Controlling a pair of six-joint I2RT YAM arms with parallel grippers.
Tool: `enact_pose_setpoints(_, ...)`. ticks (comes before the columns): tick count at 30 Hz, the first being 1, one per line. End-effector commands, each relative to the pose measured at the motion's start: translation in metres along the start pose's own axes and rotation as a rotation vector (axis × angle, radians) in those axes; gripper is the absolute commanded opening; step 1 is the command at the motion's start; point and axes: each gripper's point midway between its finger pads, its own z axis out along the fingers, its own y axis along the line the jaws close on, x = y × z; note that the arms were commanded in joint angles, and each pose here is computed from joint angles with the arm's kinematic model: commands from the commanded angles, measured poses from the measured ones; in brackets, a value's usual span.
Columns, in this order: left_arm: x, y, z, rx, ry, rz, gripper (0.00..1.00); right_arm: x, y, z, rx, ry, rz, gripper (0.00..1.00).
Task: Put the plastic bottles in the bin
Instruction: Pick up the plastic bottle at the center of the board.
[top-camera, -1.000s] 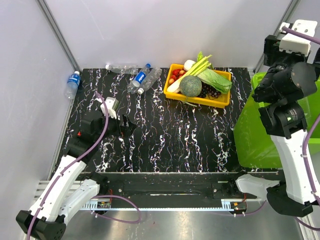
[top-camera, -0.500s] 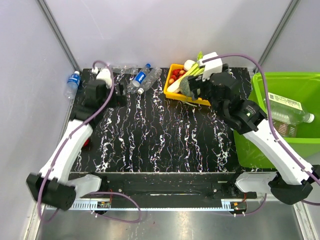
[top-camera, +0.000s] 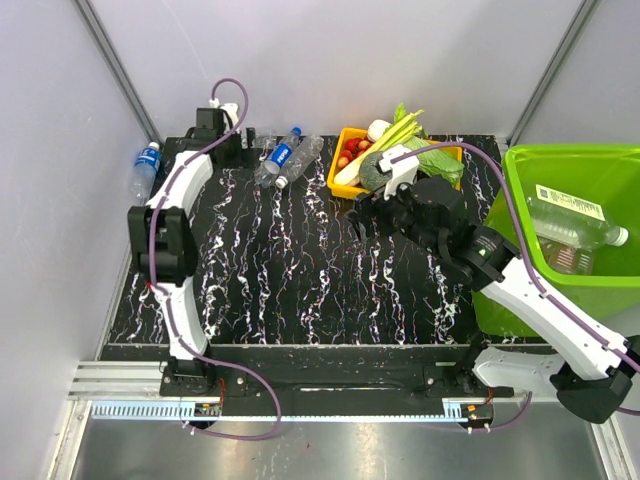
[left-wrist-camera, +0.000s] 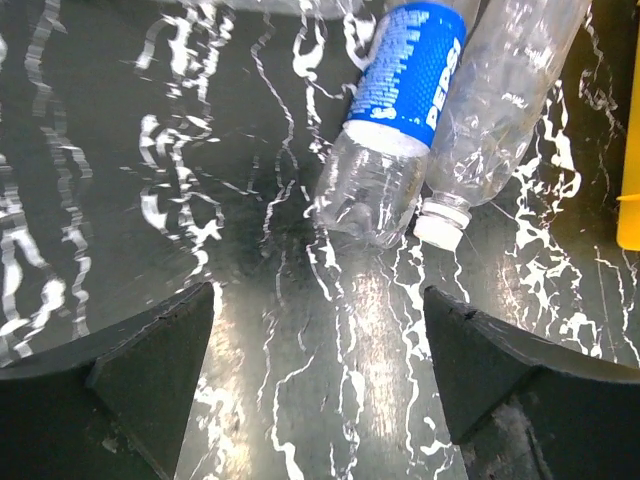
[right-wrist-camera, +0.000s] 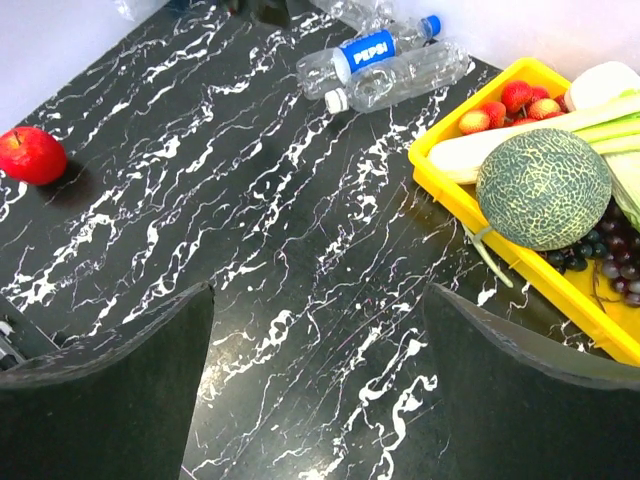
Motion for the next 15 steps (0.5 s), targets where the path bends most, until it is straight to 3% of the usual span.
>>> enact_pose_setpoints(1,-0.003,-0.029,0.031,0.160,0.014,0.012,0.88,-0.030,0.009,-0.011,-0.049,-0.135,0.014,0.90)
enact_pose_setpoints(11,0.008,-0.017,0.092,0.117,0.053,-0.014,0.88,-0.033,0.019,-0.001,-0.098,-0.129,-0.006,0.91)
enact_pose_setpoints(15,0.015,-0.007,0.102,0.057,0.064,-0.006,0.82,-0.032,0.019,0.002,-0.098,-0.131,-0.012,0.92)
